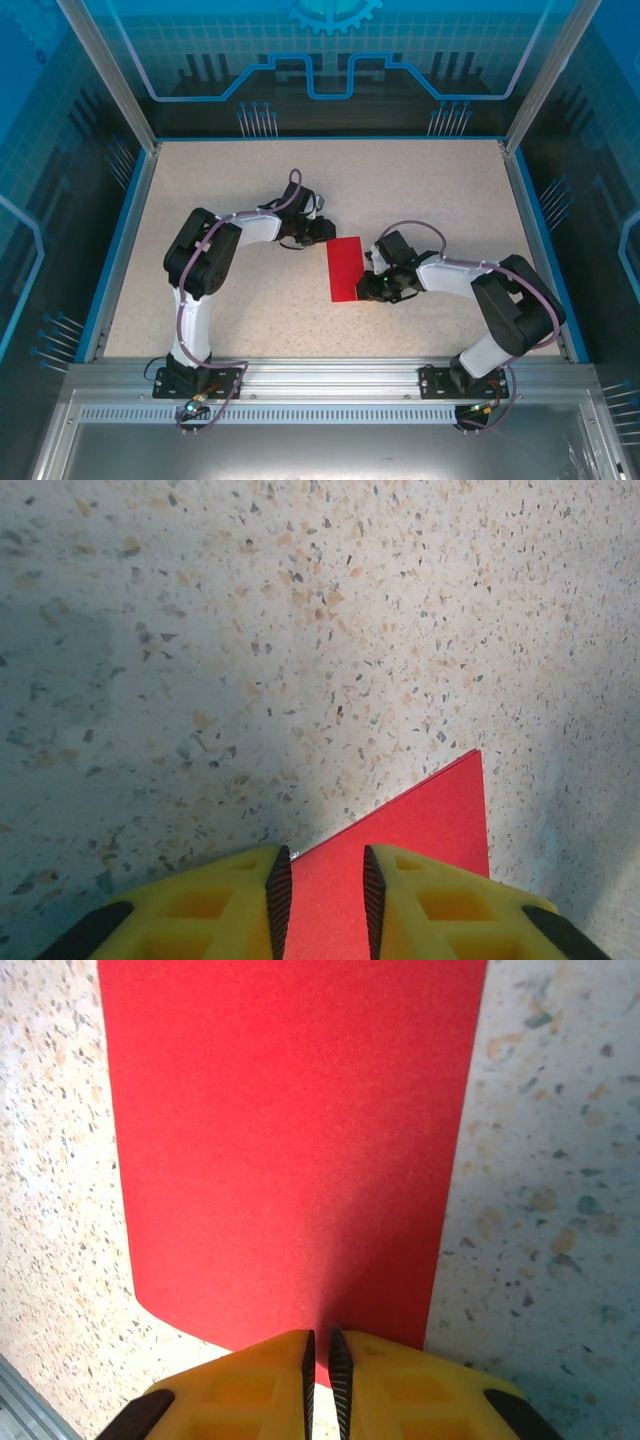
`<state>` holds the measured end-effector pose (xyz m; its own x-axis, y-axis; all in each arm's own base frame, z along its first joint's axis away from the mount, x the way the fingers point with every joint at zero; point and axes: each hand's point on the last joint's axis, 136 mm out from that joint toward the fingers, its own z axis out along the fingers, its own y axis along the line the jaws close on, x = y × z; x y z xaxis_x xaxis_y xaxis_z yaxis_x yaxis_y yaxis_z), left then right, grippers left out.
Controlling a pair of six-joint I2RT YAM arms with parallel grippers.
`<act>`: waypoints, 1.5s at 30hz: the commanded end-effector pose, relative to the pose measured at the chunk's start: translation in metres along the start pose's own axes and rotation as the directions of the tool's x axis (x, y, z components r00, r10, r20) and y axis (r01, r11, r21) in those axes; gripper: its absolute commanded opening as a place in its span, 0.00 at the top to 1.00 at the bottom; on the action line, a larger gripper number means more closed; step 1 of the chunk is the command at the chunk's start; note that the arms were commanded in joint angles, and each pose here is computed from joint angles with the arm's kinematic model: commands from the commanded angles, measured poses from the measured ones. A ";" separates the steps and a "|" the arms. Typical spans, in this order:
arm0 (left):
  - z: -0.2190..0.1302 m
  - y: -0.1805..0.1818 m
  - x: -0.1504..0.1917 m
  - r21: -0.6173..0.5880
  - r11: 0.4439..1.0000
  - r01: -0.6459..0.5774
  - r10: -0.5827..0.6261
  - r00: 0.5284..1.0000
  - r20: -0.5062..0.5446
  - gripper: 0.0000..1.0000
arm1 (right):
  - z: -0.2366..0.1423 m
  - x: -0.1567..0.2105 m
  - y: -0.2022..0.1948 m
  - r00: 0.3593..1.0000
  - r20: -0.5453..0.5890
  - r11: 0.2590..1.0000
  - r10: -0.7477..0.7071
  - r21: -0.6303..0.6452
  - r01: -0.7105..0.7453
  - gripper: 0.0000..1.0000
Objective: Fold a paper plane with a square sheet of paper (fold left side to right side)
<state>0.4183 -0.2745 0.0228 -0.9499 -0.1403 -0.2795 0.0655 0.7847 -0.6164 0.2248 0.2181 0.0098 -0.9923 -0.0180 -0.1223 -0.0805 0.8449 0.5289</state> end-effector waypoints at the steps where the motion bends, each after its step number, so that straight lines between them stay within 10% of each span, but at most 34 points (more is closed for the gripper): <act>1: -0.009 0.018 -0.026 -0.055 0.998 0.015 -0.012 0.998 0.064 0.67 | 0.006 0.039 -0.017 0.991 -0.087 0.994 0.102 0.056 -0.097 0.81; 9: -0.064 -0.015 -0.024 0.008 1.000 -0.005 0.004 0.992 0.125 0.64 | -0.028 0.002 0.022 0.996 0.090 0.998 -0.003 -0.068 0.009 0.65; 22: -0.051 -0.043 0.106 0.094 0.991 0.096 -0.085 0.990 -0.115 0.65 | -0.078 -0.013 -0.027 0.977 0.214 0.998 -0.015 0.069 0.000 0.22; 45: -0.022 -0.032 0.127 0.021 0.996 0.089 -0.084 0.978 -0.190 0.66 | -0.055 -0.012 -0.006 0.989 0.101 0.983 0.106 -0.158 -0.089 0.21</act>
<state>0.2879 -0.2995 0.0224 -0.9912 -0.0979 -0.0886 -0.0166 0.7581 -0.6519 0.2265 0.1778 0.0488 -0.9796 0.1093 -0.1686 -0.0203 0.7809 0.6243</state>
